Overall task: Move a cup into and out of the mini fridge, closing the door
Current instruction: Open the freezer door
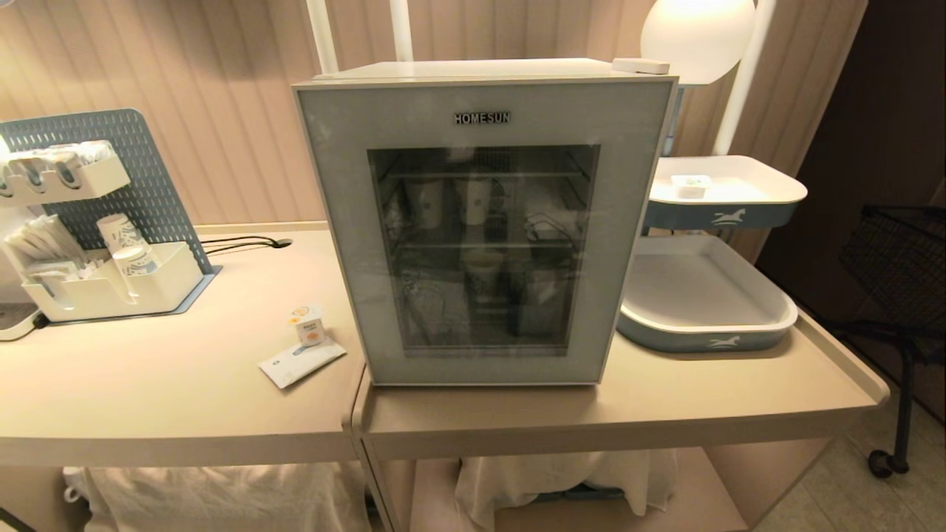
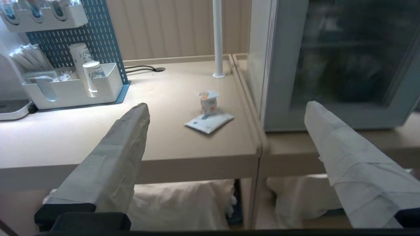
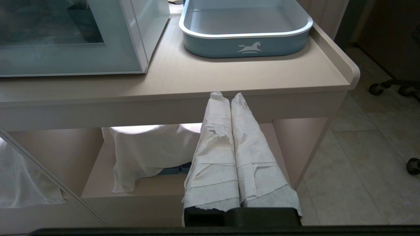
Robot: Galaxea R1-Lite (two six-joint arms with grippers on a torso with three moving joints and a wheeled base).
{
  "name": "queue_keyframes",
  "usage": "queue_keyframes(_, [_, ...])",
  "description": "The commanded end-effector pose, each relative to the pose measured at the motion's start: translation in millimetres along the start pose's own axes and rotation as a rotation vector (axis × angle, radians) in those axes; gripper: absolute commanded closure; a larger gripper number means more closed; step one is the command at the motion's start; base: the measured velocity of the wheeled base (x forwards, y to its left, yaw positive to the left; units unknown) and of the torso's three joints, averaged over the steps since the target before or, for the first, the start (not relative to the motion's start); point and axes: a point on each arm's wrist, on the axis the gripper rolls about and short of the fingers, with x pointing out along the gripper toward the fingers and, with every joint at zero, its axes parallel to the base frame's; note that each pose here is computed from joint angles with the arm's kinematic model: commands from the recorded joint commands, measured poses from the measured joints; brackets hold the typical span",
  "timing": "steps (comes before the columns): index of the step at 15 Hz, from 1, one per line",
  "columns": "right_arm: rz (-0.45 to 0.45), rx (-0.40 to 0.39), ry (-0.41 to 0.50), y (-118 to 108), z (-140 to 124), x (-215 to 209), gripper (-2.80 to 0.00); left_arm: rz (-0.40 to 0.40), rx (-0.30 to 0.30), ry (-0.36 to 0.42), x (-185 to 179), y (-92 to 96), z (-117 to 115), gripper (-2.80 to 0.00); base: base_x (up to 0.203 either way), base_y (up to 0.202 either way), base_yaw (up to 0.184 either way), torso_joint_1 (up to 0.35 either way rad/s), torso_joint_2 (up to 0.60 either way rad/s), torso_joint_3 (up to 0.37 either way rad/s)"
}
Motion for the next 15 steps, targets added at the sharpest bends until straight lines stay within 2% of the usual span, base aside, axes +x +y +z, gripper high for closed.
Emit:
queue_keyframes(1, [0.001, -0.001, 0.001, 0.0, 0.0, 0.1, 0.00, 0.001, -0.074, 0.076, 19.6, 2.5, 48.7, -2.80, 0.000, 0.000, 0.000, 0.000, 0.00, 0.000])
queue_keyframes(3, [0.000, 0.000, 0.001, 0.0, 0.0, 0.1, 0.00, 0.026, -0.174, 0.277, 79.5, 3.0, 78.1, -2.80, 0.000, 0.000, 0.000, 0.000, 0.00, 0.000])
queue_keyframes(4, [-0.001, -0.001, 0.001, 0.0, 0.0, 0.1, 0.00, 0.031, -0.210, 0.384, 117.1, 1.9, 84.3, -2.80, 0.000, 0.000, 0.000, 0.000, 0.00, 0.000])
queue_keyframes(6, [0.001, -0.001, 0.001, 0.0, 0.0, 0.1, 0.00, -0.006, -0.277, 0.570, 191.3, -1.2, 80.6, -2.80, 0.000, 0.000, 0.000, 0.000, 0.00, 0.000])
queue_keyframes(8, [0.001, -0.001, 0.003, 0.0, -0.1, 0.1, 0.00, -0.152, -0.362, 0.731, 259.9, -1.7, 60.3, -2.80, 0.000, 0.000, 0.000, 0.000, 0.00, 0.000])
queue_keyframes(9, [-0.001, -0.001, 0.003, 0.0, -0.1, 0.1, 0.00, -0.264, -0.413, 0.791, 290.5, 0.4, 45.4, -2.80, 0.000, 0.000, 0.000, 0.000, 0.00, 0.000])
queue_keyframes(10, [-0.001, -0.001, 0.003, 0.0, -0.1, 0.1, 0.00, -0.409, -0.465, 0.824, 316.1, 4.7, 29.4, -2.80, 0.000, 0.000, 0.000, 0.000, 0.00, 0.000])
queue_keyframes(11, [-0.001, -0.001, 0.003, 0.0, -0.1, 0.1, 0.00, -0.589, -0.510, 0.821, 333.6, 10.2, 16.4, -2.80, 0.000, 0.000, 0.000, 0.000, 0.00, 0.000])
queue_keyframes(12, [0.001, -0.001, 0.002, 0.0, -0.1, 0.1, 0.00, -0.763, -0.530, 0.788, 348.6, 17.3, 2.9, -2.80, 0.000, 0.000, 0.000, 0.000, 0.00, 0.000])
queue_keyframes(13, [-0.001, -0.001, 0.003, 0.0, -0.1, 0.1, 0.00, -0.918, -0.522, 0.725, 359.9, 24.8, -9.7, -2.80, 0.000, 0.000, 0.000, 0.000, 0.00, 0.000])
queue_keyframes(14, [-0.001, 0.000, 0.001, 0.0, 0.3, 0.0, 0.00, -1.008, -0.490, 0.663, 367.8, 31.0, -20.4, -2.80, 0.000, 0.000, 0.000, 0.000, 0.00, 0.000])
queue_keyframes(15, [-0.001, 0.000, 0.001, 0.0, 0.3, 0.0, 0.00, -1.056, -0.435, 0.608, 375.7, 36.4, -30.8, -2.80, 0.000, 0.000, 0.000, 0.000, 0.00, 0.000])
